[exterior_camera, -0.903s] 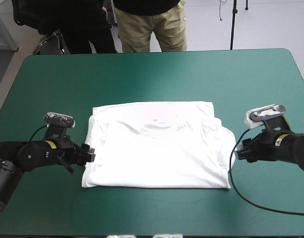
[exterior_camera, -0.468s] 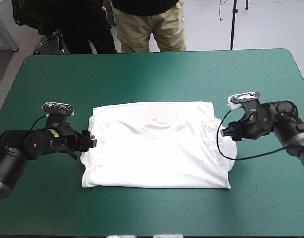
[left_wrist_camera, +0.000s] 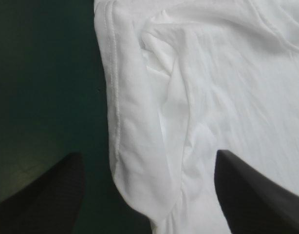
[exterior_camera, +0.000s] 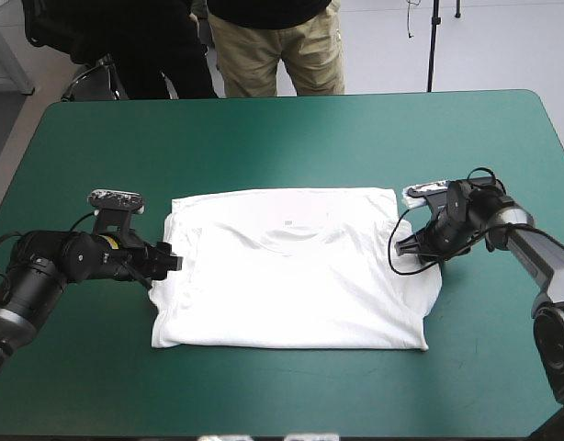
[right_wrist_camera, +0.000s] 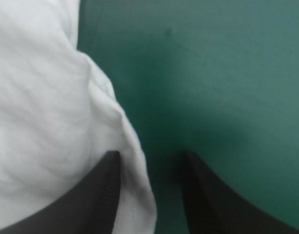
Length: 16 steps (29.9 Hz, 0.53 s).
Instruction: Fold the cloth
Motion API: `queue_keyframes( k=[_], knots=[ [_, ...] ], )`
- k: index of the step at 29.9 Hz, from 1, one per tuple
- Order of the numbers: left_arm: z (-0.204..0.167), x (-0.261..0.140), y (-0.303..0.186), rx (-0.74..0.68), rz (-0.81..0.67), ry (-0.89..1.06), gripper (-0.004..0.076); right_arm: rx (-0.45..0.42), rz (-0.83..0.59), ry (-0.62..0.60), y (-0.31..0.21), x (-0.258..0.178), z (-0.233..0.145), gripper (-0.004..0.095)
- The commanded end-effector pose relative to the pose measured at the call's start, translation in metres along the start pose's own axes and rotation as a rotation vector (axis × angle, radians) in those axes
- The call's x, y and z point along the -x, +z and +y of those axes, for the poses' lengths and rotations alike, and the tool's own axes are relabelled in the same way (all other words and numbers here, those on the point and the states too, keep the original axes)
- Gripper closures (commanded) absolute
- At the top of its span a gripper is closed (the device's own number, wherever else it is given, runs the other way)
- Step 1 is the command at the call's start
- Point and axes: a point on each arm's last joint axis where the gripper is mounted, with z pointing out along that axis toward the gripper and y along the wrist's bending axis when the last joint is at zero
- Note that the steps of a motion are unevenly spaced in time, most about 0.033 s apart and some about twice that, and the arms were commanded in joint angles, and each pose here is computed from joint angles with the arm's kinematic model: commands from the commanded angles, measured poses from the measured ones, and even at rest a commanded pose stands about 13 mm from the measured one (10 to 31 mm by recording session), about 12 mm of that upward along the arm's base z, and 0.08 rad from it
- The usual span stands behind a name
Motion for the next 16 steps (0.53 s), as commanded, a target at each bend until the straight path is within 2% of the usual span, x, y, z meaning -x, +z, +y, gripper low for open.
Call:
queue_keyframes(
  k=[1,5,10,16],
  knots=[
    [-0.002,0.01,-0.013,0.0,-0.079,-0.002,0.0186,-0.017,-0.056,-0.033,-0.011,0.007,-0.003,0.0666],
    [-0.002,0.01,-0.013,0.0,-0.079,-0.002,0.0186,-0.018,-0.059,-0.055,-0.012,0.007,-0.003,0.0928],
    [-0.001,0.01,-0.013,0.005,-0.073,0.003,0.0186,-0.057,-0.1,-0.057,-0.022,0.007,-0.006,0.0926],
    [0.0,0.009,-0.013,0.015,-0.063,0.013,0.0186,-0.073,-0.208,-0.058,-0.065,0.003,-0.006,0.0925]
  ],
)
